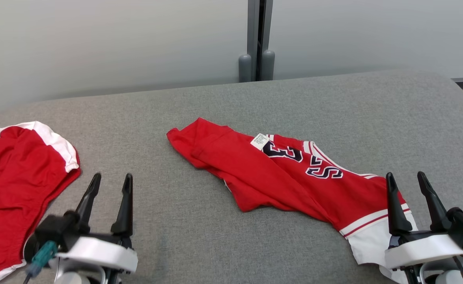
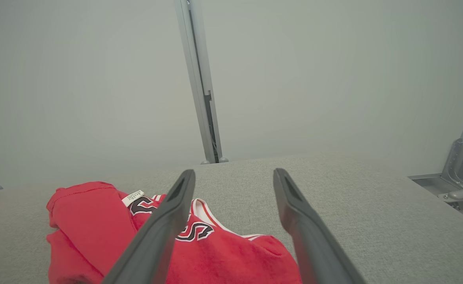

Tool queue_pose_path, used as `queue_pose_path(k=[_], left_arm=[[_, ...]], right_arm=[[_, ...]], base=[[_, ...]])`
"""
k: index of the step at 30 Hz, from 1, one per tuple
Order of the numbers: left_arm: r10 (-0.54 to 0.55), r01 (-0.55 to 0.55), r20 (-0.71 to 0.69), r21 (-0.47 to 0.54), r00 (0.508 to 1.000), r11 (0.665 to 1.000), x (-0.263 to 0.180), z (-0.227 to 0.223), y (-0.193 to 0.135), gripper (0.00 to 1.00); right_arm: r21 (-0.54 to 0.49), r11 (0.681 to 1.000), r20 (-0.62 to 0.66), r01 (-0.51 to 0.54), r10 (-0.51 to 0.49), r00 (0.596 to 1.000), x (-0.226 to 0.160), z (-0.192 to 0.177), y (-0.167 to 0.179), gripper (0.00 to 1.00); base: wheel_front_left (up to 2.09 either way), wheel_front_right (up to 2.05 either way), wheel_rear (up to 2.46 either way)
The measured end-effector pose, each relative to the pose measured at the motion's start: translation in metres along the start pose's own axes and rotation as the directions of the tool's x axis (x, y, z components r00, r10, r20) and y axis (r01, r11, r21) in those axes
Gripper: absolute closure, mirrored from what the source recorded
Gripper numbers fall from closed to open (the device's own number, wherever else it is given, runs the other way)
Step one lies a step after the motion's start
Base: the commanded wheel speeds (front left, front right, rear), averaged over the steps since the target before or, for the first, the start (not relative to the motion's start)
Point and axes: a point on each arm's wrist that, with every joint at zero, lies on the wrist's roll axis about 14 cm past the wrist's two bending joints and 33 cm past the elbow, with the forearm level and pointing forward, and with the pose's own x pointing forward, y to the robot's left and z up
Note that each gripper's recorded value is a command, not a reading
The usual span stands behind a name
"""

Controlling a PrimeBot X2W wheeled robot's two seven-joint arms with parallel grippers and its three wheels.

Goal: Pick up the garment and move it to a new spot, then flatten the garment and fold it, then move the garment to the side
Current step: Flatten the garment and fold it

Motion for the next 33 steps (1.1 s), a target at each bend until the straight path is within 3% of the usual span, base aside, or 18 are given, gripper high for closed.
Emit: queue_pose_path(k=[8,16,22,28,33], left_arm=[[-0.158,0.166,-0.12,0.06,0.98,0.984,0.052,-0.001,-0.037,0.0],[-0.248,0.289,-0.333,0.077,0.91,0.954,0.103,-0.031,-0.065,0.0],[-0.249,0.354,-0.574,0.077,0.78,0.932,0.126,-0.083,-0.077,0.0],[-0.29,0.424,-0.692,0.026,0.662,0.905,0.146,-0.113,-0.105,0.0],[-0.316,0.447,-0.715,-0.006,0.623,0.894,0.16,-0.121,-0.119,0.0]], right_arm=[[0.003,1.0,0.004,0.024,-0.024,1.0,0.007,0.0,-0.008,0.0],[0.0,0.997,0.013,0.073,-0.073,0.997,0.013,0.003,-0.025,0.0],[-0.009,0.994,-0.005,0.105,-0.105,0.994,0.017,-0.004,-0.037,0.0],[-0.016,0.99,-0.025,0.138,-0.138,0.99,0.019,-0.011,-0.049,0.0],[-0.023,0.987,-0.039,0.159,-0.16,0.986,0.018,-0.016,-0.056,0.0]], base=[[0.0,0.0,0.0],[0.0,0.0,0.0],[0.0,0.0,0.0],[0.0,0.0,0.0],[0.0,0.0,0.0]])
